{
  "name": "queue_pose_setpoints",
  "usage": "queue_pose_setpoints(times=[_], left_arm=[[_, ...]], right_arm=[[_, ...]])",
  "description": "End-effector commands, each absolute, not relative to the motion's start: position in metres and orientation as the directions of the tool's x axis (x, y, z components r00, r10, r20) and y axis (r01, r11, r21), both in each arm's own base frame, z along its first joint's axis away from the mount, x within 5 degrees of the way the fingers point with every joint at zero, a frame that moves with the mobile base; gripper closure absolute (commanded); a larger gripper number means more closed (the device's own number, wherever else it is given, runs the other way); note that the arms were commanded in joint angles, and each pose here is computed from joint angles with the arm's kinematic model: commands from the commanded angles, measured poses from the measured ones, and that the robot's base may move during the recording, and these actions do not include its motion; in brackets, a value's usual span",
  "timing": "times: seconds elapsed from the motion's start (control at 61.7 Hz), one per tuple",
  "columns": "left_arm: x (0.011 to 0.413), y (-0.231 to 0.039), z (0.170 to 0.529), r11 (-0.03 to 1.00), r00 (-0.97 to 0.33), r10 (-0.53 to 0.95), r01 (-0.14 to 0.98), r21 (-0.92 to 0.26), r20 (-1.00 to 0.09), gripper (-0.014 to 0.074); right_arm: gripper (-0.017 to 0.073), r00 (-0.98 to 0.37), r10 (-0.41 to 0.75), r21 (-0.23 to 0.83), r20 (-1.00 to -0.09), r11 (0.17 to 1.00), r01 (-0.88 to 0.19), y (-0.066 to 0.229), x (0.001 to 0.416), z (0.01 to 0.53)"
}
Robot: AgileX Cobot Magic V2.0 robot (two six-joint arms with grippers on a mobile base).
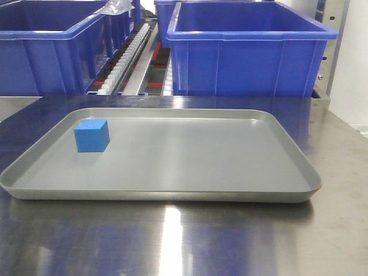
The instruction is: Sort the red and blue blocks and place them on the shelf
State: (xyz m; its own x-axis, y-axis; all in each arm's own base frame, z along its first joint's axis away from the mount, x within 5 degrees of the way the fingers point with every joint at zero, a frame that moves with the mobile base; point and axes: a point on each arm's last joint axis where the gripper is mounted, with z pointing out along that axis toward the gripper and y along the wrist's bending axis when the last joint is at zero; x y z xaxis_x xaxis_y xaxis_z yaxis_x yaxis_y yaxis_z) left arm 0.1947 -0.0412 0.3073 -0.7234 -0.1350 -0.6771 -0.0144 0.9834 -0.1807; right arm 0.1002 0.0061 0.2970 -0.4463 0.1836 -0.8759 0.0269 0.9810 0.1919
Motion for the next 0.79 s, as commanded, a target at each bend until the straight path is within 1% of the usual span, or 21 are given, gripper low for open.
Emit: queue_pose_setpoints(times=[0.0,0.13,0.276,0.454,0.6,0.778], left_arm=[[0.210,-0.047,0.330,0.978,-0.683,-0.153,0.000,-0.210,-0.714,0.0071],[0.228,-0.059,0.338,0.979,-0.701,-0.126,0.028,-0.204,-0.702,0.0071],[0.247,-0.086,0.339,0.974,-0.719,-0.066,0.104,-0.201,-0.692,0.0071],[0.267,-0.122,0.332,0.964,-0.745,0.012,0.186,-0.191,-0.667,0.0071],[0.278,-0.145,0.321,0.956,-0.762,0.068,0.234,-0.175,-0.644,0.0071],[0.289,-0.161,0.310,0.959,-0.756,0.057,0.222,-0.174,-0.652,0.0071]], right_arm=[[0.0510,-0.350,0.183,0.188,-0.919,0.982,0.020,0.005,0.103,0.313],[0.0510,-0.350,0.183,0.188,-0.919,0.982,0.020,0.005,0.103,0.313],[0.0510,-0.350,0.183,0.188,-0.919,0.982,0.020,0.005,0.103,0.313],[0.0510,-0.350,0.183,0.188,-0.919,0.982,0.020,0.005,0.103,0.313],[0.0510,-0.350,0.183,0.188,-0.919,0.982,0.020,0.005,0.103,0.313],[0.0510,-0.350,0.183,0.188,-0.919,0.982,0.020,0.005,0.103,0.313]])
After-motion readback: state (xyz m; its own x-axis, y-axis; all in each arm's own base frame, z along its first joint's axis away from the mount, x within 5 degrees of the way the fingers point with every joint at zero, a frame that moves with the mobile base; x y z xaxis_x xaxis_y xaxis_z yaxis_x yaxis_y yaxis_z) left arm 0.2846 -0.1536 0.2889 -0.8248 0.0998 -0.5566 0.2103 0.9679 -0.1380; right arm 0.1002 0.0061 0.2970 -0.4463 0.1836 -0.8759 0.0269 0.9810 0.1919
